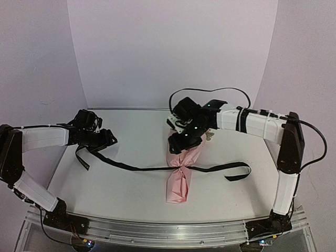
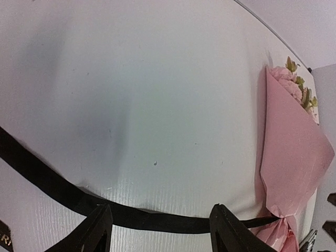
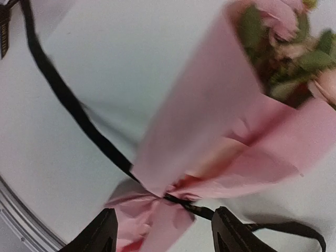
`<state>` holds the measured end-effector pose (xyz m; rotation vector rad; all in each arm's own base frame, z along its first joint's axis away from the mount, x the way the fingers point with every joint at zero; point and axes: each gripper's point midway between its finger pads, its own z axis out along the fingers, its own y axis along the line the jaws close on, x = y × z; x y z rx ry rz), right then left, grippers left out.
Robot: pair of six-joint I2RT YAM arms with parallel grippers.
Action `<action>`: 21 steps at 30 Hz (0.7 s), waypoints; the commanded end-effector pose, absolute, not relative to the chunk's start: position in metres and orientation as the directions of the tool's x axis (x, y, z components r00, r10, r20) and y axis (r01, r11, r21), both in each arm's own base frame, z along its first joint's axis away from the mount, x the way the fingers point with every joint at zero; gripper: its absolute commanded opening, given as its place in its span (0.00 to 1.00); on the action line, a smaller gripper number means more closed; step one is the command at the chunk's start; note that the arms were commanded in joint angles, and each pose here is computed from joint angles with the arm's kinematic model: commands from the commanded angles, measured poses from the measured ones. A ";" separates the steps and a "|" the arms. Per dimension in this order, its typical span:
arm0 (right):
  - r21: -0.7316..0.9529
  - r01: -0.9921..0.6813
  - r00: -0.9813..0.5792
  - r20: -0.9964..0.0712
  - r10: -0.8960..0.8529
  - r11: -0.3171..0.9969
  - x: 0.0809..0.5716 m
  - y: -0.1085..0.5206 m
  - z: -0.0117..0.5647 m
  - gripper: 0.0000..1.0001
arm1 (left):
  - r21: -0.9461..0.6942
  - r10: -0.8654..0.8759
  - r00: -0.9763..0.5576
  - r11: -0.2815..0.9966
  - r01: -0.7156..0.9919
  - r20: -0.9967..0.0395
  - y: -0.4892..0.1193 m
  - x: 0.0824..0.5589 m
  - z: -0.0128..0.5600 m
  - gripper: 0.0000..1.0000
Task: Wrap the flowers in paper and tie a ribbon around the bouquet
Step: Pick up the left side of the half-tied ribbon from the center of the board.
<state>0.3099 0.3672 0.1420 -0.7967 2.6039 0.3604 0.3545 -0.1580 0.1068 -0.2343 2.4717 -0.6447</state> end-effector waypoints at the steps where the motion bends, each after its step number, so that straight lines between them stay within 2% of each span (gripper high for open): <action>1: 0.176 -0.751 -0.633 -0.464 -0.620 0.636 0.298 0.433 0.144 0.64 | -0.476 -0.340 -0.801 0.876 -0.079 -0.493 -0.145 0.357 0.115 0.66; 6: 0.220 -0.790 -0.602 -0.454 -0.657 0.572 0.296 0.470 0.123 0.65 | -0.530 -0.235 -0.882 0.848 0.020 -0.409 -0.179 0.356 0.095 0.61; 13: 0.259 -0.801 -0.595 -0.434 -0.676 0.539 0.300 0.493 0.092 0.69 | -0.541 -0.132 -0.923 0.836 0.092 -0.362 -0.218 0.351 0.059 0.58; 21: 0.329 -0.777 -0.629 -0.351 -0.694 0.537 0.285 0.492 0.059 0.74 | -0.545 -0.060 -0.965 0.833 0.093 -0.256 -0.235 0.318 0.028 0.44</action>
